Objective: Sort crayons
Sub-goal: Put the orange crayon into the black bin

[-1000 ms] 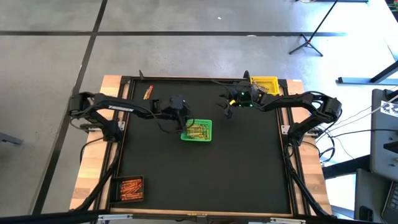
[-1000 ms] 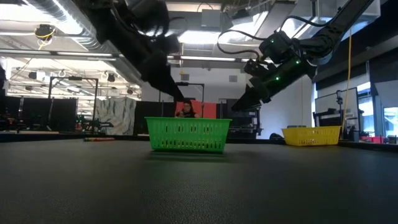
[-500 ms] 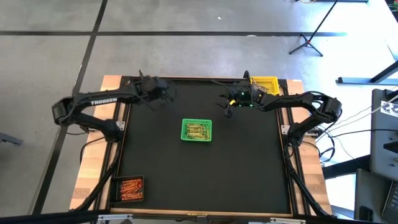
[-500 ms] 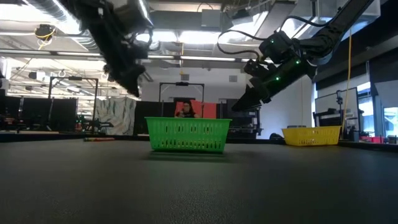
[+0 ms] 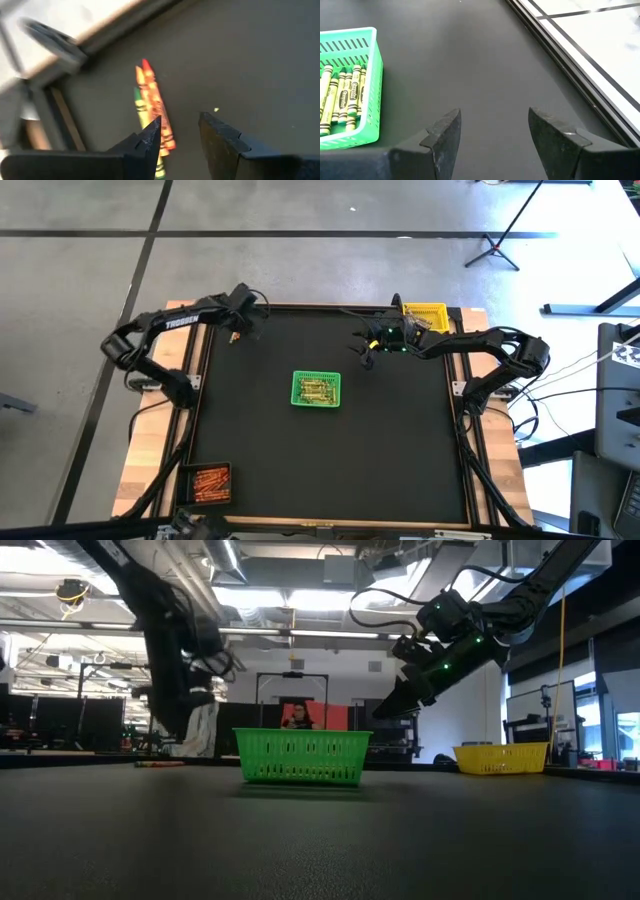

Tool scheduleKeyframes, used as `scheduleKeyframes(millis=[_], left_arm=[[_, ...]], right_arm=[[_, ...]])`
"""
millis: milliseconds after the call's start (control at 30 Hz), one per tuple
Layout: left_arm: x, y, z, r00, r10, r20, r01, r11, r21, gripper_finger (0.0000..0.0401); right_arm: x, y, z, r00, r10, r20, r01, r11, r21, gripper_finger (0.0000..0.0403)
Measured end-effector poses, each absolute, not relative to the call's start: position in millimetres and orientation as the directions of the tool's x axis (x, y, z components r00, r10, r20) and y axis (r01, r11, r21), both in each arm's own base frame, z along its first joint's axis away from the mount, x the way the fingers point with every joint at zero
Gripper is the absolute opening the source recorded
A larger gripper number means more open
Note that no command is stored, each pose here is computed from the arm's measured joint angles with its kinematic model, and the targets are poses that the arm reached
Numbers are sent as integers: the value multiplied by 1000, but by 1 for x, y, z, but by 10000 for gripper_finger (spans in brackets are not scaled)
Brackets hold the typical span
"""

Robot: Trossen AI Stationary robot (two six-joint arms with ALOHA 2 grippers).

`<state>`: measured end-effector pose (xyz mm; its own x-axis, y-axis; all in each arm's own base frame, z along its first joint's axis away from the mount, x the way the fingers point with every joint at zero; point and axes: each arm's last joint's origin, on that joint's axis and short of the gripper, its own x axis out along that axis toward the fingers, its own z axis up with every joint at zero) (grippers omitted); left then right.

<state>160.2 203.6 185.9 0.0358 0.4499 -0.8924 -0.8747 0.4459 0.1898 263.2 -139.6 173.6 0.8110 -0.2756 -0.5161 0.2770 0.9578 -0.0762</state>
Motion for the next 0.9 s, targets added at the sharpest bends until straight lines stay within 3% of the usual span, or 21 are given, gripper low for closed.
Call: scheduleKeyframes(millis=[133, 300, 600, 900], left_arm=[[157, 214, 166, 64, 340, -938, -885, 454, 105, 117], [153, 224, 147, 28, 283, -959, -893, 439, 103, 117], [151, 229, 143, 26, 286, -958, -902, 419, 100, 117], [150, 228, 150, -46, 361, -931, -929, 327, 173, 117]], right_arm=[[263, -140, 174, 811, -275, -517, 277, 958, -76, 231], [263, -140, 173, 810, -275, -519, 277, 958, -76, 231], [263, -139, 173, 806, -272, -525, 276, 958, -74, 231], [263, -139, 173, 806, -273, -525, 276, 958, -74, 231]])
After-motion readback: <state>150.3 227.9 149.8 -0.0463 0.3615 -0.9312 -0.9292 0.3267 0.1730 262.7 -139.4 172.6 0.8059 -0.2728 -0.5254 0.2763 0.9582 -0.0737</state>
